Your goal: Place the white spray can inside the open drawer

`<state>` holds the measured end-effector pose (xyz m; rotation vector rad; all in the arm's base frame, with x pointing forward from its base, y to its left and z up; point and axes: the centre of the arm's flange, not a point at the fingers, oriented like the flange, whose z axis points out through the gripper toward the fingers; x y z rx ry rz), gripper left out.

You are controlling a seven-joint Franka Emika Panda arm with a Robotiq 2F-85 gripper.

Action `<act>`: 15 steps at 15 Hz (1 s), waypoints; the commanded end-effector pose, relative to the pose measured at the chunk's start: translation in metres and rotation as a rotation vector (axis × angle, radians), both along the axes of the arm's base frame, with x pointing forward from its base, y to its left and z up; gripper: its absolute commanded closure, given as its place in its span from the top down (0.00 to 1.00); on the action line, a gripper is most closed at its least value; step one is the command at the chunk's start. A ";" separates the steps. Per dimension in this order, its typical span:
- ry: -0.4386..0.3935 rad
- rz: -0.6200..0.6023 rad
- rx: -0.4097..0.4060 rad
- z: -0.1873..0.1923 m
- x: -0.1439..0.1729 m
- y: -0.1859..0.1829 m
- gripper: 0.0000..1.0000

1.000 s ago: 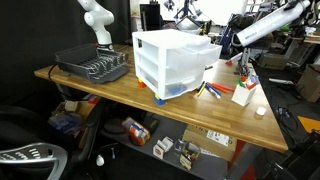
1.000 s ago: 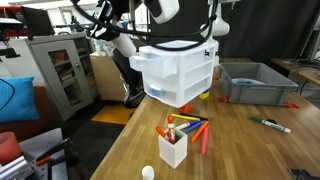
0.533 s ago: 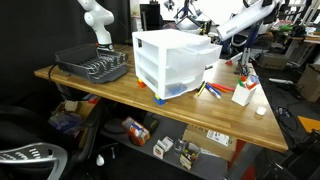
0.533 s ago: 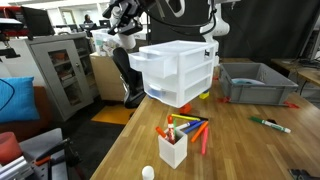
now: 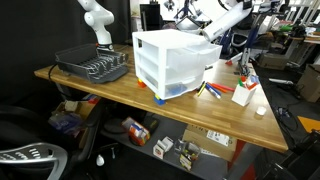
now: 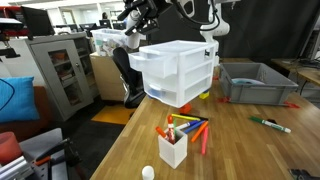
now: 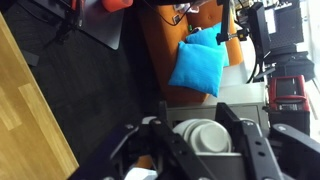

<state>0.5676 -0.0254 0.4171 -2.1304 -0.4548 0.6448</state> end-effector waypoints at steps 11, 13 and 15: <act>-0.024 0.209 -0.038 -0.014 0.067 0.043 0.27; -0.015 0.213 -0.041 -0.023 0.072 0.045 0.27; -0.011 0.202 -0.046 -0.031 0.077 0.045 0.27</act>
